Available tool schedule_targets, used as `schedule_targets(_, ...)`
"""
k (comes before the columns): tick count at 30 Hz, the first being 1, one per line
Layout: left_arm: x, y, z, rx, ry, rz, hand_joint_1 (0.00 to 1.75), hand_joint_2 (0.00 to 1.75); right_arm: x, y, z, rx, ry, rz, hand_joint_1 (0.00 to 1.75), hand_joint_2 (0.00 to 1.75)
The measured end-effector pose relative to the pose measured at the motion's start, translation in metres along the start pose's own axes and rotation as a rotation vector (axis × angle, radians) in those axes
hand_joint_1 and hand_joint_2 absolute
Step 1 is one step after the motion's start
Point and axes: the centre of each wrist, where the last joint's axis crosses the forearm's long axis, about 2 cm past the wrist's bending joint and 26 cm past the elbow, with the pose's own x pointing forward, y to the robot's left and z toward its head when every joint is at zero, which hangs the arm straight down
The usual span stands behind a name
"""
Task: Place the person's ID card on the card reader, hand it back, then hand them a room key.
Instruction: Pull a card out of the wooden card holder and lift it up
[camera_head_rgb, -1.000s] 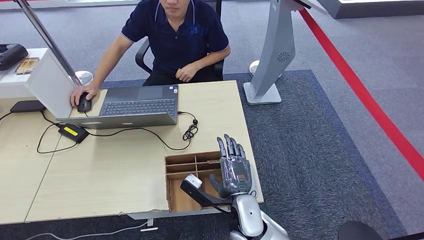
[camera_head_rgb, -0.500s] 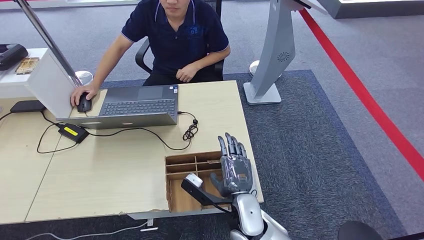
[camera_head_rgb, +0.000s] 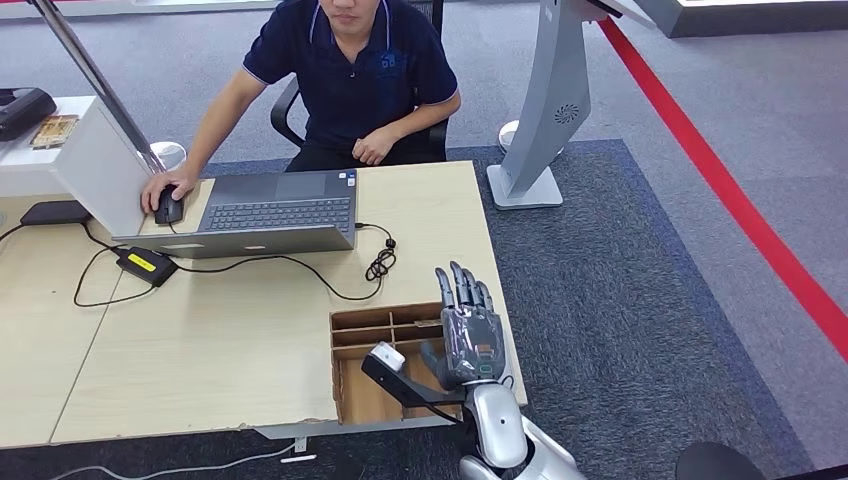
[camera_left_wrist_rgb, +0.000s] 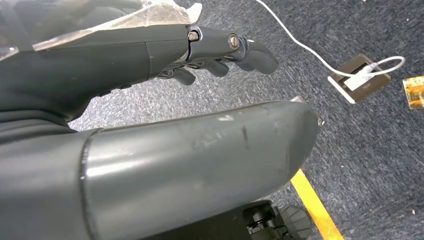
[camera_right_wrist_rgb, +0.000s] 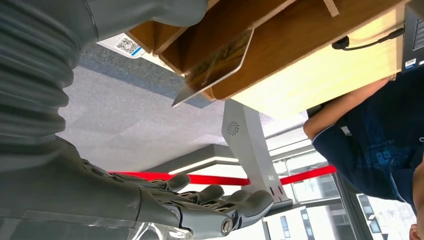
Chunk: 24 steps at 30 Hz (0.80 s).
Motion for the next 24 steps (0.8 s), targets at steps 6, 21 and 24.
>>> schedule_targets(6,0.0000,0.0000,0.0000,0.000,-0.001,-0.001,0.00,0.00,0.0000,-0.0014,-0.0029,-0.007,-0.002,0.002,0.00,1.75)
schedule_targets(21,0.0000,0.0000,0.0000,0.000,-0.001,-0.001,0.00,0.00,-0.0001,-0.0017,-0.0035,-0.006,-0.001,0.002,0.00,1.75)
schedule_targets(24,0.0000,0.0000,0.0000,0.000,-0.001,-0.001,0.00,0.00,-0.0006,-0.0009,-0.0034,-0.002,0.001,0.003,0.00,1.75)
